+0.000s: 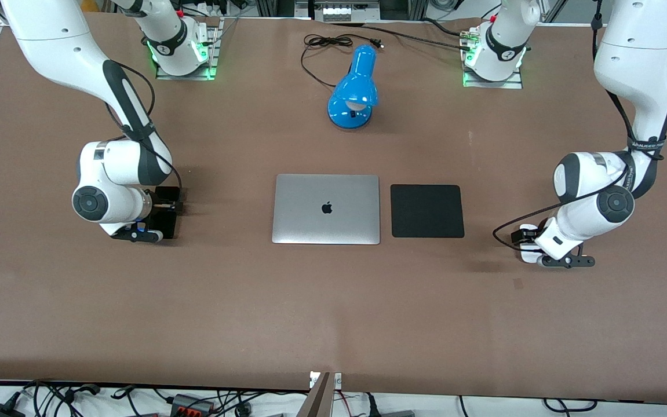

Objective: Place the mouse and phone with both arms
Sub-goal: 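Grasp the white mouse with the left gripper while the right gripper lifts the phone, then carry the phone beside the laptop while the left gripper carries the mouse onto the pad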

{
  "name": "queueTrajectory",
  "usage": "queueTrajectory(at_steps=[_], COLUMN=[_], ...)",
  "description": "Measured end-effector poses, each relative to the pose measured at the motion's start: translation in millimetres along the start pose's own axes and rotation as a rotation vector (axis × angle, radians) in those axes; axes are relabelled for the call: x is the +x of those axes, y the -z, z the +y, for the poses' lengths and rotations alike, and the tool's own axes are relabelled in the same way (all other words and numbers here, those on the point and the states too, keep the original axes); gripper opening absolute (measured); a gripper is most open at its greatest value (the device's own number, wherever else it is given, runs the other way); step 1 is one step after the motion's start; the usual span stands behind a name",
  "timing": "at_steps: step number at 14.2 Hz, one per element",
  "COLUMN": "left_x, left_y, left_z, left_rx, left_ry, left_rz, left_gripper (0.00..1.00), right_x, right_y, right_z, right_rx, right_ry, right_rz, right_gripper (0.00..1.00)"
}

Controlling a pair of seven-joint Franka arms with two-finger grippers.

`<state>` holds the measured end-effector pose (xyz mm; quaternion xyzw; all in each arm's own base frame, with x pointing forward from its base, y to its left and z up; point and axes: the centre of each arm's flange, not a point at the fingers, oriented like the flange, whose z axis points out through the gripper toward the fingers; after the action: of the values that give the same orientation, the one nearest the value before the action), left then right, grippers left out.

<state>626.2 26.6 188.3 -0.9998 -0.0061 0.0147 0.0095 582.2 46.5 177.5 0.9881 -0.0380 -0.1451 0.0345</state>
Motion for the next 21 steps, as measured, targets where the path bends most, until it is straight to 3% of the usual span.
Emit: queueTrajectory(at_steps=[6, 8, 9, 10, 15, 19, 21], left_x=[-3, -4, -3, -3, 3, 7, -6], left_y=[-19, -21, -21, -20, 6, 76, 85], left_z=[-1, -2, -1, -1, 15, 104, 169], left_rx=[-0.005, -0.005, -0.006, -0.006, -0.015, -0.054, -0.064], left_ry=[0.000, -0.009, -0.017, -0.019, -0.044, -0.058, -0.028], left_rz=[-0.020, -0.022, -0.022, -0.022, -0.055, -0.151, -0.171], left_gripper=[0.96, 0.79, 0.67, 0.61, 0.61, 0.61, 0.61], right_x=[-24, -33, -36, -39, -37, -36, -35], right_y=[9, 7, 6, 5, -3, -3, -3], right_z=[-103, -128, -138, -146, -169, -172, -175], right_rx=[0.050, 0.067, 0.068, 0.065, 0.062, 0.063, 0.063], right_ry=[0.094, 0.092, 0.093, 0.082, 0.041, 0.017, 0.002], right_rz=[0.004, -0.005, -0.006, -0.005, 0.005, 0.008, 0.010], right_gripper=[0.79, 0.79, 0.79, 0.79, 0.79, 0.79, 0.79])
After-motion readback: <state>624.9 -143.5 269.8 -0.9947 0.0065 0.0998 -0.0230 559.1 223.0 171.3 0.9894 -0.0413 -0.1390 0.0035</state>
